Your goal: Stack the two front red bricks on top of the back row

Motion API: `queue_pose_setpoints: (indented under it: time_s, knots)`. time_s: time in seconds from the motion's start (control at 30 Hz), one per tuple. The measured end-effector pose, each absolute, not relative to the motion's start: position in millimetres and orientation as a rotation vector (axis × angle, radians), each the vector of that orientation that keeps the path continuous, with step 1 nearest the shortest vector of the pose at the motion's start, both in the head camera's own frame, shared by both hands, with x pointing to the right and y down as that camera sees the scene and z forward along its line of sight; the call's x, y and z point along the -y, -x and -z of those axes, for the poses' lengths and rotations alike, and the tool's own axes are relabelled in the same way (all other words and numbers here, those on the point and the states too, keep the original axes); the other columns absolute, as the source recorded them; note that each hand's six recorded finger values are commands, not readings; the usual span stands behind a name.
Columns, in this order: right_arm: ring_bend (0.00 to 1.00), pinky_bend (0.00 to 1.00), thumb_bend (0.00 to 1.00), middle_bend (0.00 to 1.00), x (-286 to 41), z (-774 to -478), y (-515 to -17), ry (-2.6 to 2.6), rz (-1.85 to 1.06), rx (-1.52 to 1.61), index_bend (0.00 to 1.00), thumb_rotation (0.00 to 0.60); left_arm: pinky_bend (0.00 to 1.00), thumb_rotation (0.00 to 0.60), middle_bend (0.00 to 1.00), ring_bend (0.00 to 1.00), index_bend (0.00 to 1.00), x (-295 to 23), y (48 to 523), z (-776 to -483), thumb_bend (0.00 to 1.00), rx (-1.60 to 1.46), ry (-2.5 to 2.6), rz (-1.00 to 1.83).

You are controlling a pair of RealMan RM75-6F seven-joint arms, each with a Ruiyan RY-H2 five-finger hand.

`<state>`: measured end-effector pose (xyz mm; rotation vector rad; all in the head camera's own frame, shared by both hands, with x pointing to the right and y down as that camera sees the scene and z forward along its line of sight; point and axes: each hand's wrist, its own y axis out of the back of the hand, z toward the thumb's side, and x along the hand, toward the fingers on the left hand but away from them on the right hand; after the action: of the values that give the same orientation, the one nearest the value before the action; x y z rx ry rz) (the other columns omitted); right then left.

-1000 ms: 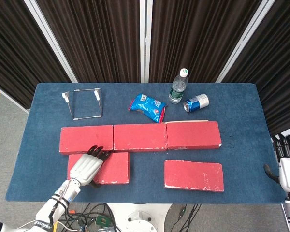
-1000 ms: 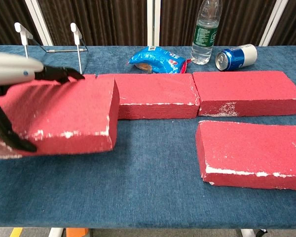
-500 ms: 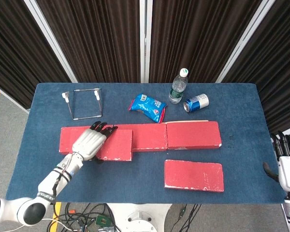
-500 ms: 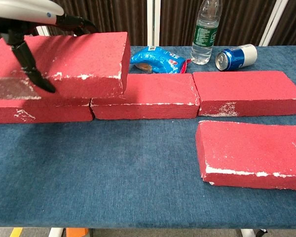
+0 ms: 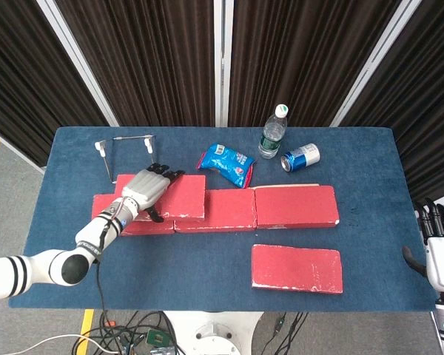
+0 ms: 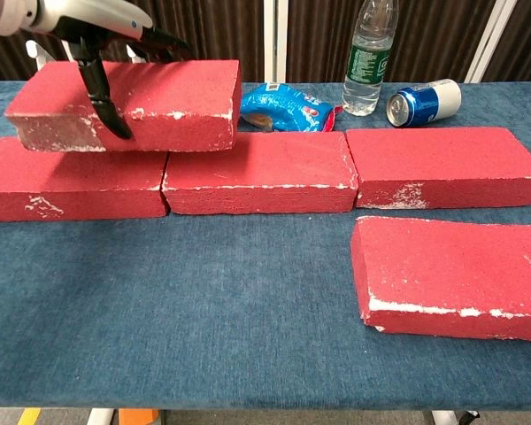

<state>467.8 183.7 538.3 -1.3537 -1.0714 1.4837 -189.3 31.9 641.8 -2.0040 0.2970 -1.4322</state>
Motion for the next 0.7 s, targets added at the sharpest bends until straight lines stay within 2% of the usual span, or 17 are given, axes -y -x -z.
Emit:
queue_pose_setpoints:
  time_s: [0.2,0.7]
  knots:
    - [0.00,0.00,0.21,0.00,-183.2,-537.3,-470.0,1.350,-1.483,1.078,0.00,0.600,0.00,0.600,0.24,0.00,0.01,-35.5,194.5,-656.8,0.04,-0.291,2.029,1.478]
    - [0.00,0.00,0.21,0.00,-183.0,-537.9,-468.4,1.351,-1.487,1.074,0.00,0.600,0.00,0.600,0.24,0.00,0.01,-40.3,202.6,-666.5,0.04,-0.268,2.023,1.507]
